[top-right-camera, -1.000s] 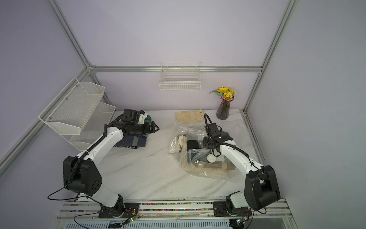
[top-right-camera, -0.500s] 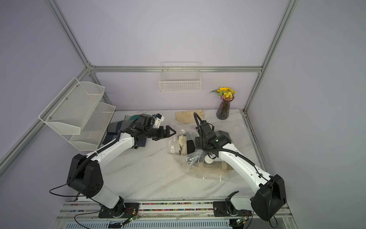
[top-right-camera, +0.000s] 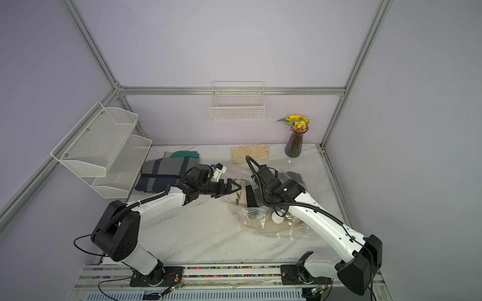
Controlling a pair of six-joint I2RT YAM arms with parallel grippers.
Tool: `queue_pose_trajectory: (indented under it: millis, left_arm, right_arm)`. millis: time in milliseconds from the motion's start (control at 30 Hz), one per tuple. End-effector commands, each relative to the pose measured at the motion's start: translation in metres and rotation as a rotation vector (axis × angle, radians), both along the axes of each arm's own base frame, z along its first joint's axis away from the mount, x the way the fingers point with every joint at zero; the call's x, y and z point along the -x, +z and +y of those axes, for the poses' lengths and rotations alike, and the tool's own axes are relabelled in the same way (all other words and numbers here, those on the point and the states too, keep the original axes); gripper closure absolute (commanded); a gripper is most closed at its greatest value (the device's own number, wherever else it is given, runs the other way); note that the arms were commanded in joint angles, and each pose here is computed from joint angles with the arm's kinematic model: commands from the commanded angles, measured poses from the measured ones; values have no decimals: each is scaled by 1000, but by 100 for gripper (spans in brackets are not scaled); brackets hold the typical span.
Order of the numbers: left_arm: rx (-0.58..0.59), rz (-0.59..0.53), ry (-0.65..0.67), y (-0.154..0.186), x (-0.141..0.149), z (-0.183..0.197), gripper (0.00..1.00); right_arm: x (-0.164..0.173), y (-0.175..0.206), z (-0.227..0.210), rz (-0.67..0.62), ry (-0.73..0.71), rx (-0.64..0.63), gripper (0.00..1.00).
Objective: Take the scarf out of the vacuum bag
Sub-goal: Adjust the vacuum bag at the center of the board, then take out the scarf from the vacuum bag.
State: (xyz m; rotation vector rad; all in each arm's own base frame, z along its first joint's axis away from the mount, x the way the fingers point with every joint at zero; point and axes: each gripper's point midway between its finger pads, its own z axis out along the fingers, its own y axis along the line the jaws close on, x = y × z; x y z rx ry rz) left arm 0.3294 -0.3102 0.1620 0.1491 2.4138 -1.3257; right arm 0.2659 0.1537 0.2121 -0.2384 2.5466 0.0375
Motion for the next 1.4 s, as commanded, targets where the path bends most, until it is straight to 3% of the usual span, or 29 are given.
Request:
queue_pose_trajectory:
  millis: [0,233,733,1367]
  left_arm:
    - [89,-63,-41,22,-3,-16,0]
    - [107,-65,-95,21,7,-28,0]
    - [173,-54,-236,27,62,-64,0]
    - [156,-55,-233,18,56,-82,1]
  right_arm:
    - [25,3,-25,59,-42,60,95]
    - [37,9,-47,63,-95,124,95]
    - [19,11,-25,55,-87,64,94]
    - [33,6,-31,66,-104,28,94]
